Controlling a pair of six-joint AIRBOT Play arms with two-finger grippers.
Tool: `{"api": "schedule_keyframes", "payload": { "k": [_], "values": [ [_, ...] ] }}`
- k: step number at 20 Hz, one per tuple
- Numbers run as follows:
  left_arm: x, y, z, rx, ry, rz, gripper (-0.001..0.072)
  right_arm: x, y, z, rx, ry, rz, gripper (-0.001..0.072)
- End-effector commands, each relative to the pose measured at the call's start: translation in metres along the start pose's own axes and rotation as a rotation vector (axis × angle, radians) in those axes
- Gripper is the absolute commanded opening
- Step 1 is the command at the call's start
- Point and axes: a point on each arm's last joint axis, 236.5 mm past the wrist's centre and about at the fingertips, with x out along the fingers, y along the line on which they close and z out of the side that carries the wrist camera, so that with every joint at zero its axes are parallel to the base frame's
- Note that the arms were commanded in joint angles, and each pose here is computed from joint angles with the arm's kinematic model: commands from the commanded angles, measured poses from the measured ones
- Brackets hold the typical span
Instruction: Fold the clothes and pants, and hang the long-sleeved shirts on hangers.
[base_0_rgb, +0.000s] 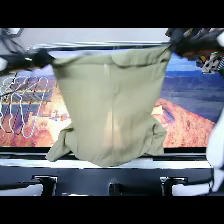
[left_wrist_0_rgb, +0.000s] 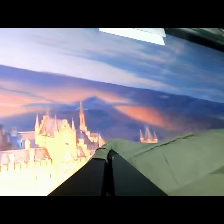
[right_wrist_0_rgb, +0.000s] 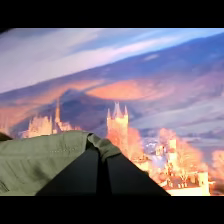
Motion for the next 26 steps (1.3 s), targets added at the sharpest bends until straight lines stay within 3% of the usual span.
{"api": "schedule_keyframes", "payload": {
  "k": [1, 4, 8, 9, 10, 11, 12, 16, 19, 26],
  "values": [
    [0.106, 0.039, -0.056, -0.036, 0.063, 0.045, 0.0031, 0.123, -0.059, -0.041, 0.143, 0.134, -0.009, 0.0037],
    [0.142, 0.054, -0.104, -0.115, 0.166, 0.070, 0.0032, 0.175, -0.085, -0.080, 0.238, 0.232, -0.001, 0.0037],
    [0.143, 0.056, -0.122, -0.210, 0.228, 0.081, 0.0038, 0.183, -0.088, -0.091, 0.260, 0.265, 0.005, 0.0045],
    [0.138, 0.052, -0.120, -0.242, 0.238, 0.070, 0.0138, 0.176, -0.083, -0.090, 0.259, 0.275, 0.013, 0.0102],
    [0.130, 0.047, -0.115, -0.277, 0.244, 0.047, 0.0387, 0.165, -0.079, -0.088, 0.257, 0.284, 0.021, 0.0205],
    [0.117, 0.042, -0.106, -0.315, 0.247, 0.020, 0.0656, 0.149, -0.073, -0.084, 0.240, 0.298, 0.029, 0.0427],
    [0.102, 0.038, -0.095, -0.340, 0.247, -0.001, 0.0690, 0.127, -0.069, -0.080, 0.193, 0.312, 0.036, 0.0619],
    [0.009, 0.041, -0.056, -0.320, 0.252, 0.003, 0.0690, 0.020, -0.090, -0.073, 0.018, 0.391, -0.055, 0.0629],
    [-0.056, 0.059, -0.078, -0.291, 0.291, 0.096, 0.0690, -0.039, -0.110, -0.093, 0.069, 0.434, -0.112, 0.0630],
    [-0.116, 0.049, -0.256, -0.453, 0.412, 0.141, 0.0690, -0.069, -0.104, -0.297, 0.280, 0.629, -0.116, 0.0632]
  ]
}}
